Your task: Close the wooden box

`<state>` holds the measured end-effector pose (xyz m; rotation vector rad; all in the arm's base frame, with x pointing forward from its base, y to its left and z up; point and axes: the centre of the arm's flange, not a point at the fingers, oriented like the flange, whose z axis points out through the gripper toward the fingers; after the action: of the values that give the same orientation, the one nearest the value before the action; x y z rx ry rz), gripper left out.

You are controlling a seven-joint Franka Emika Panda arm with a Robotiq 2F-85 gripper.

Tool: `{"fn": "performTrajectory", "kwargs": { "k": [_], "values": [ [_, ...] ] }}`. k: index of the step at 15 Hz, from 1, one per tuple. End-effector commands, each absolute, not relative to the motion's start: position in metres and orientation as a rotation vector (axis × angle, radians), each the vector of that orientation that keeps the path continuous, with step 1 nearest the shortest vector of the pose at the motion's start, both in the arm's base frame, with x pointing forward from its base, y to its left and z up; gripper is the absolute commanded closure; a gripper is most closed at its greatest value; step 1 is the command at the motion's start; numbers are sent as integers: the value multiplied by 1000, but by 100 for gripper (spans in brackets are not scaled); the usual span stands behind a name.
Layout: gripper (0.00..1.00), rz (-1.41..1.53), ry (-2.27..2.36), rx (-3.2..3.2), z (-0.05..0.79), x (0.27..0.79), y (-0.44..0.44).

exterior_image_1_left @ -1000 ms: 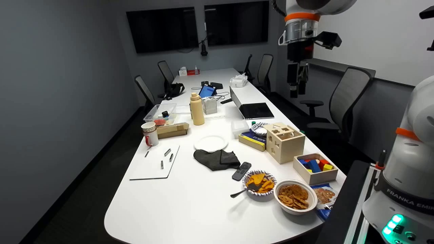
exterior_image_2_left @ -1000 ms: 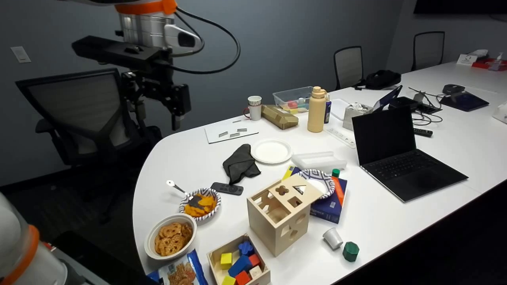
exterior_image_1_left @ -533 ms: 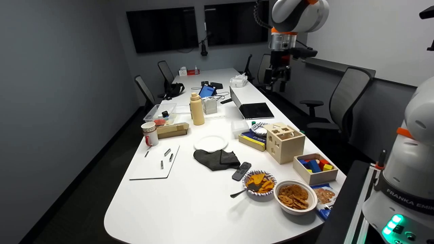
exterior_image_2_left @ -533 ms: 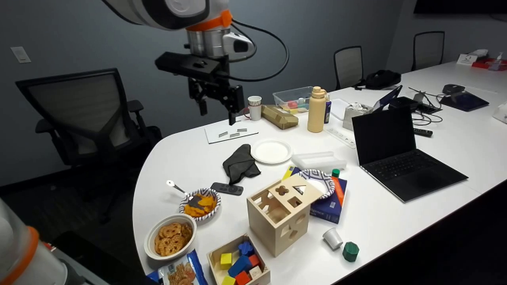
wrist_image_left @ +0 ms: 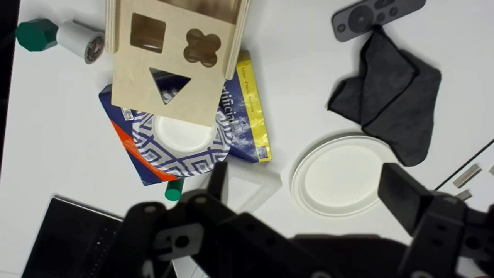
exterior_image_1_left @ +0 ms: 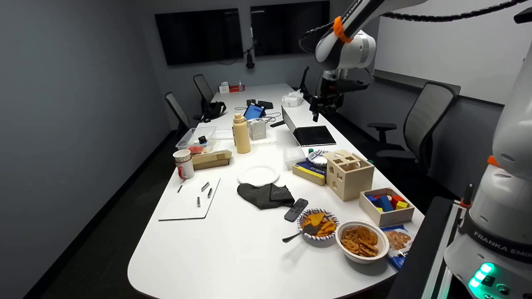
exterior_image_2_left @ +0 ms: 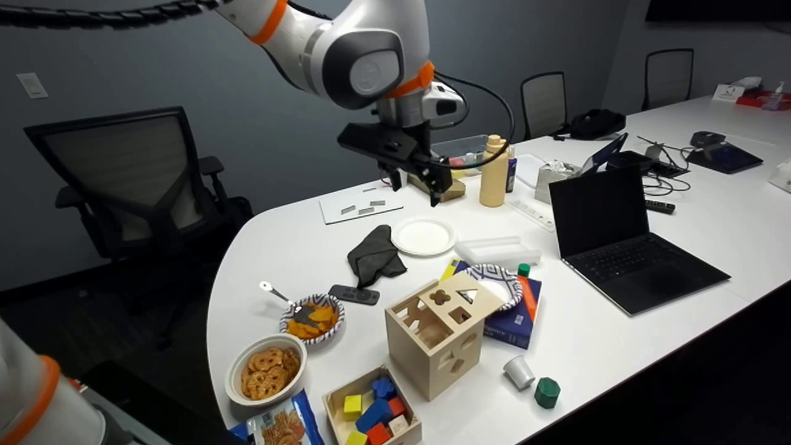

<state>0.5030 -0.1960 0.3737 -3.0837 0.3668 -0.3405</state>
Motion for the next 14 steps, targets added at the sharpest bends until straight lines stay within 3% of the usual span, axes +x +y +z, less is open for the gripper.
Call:
{"fn": "performTrajectory", "kwargs": {
  "k": [1, 14],
  "values": [
    [0, -408, 500, -3069, 345, 531, -235],
    [0, -360, 767, -3004, 244, 558, -301]
  ]
}}
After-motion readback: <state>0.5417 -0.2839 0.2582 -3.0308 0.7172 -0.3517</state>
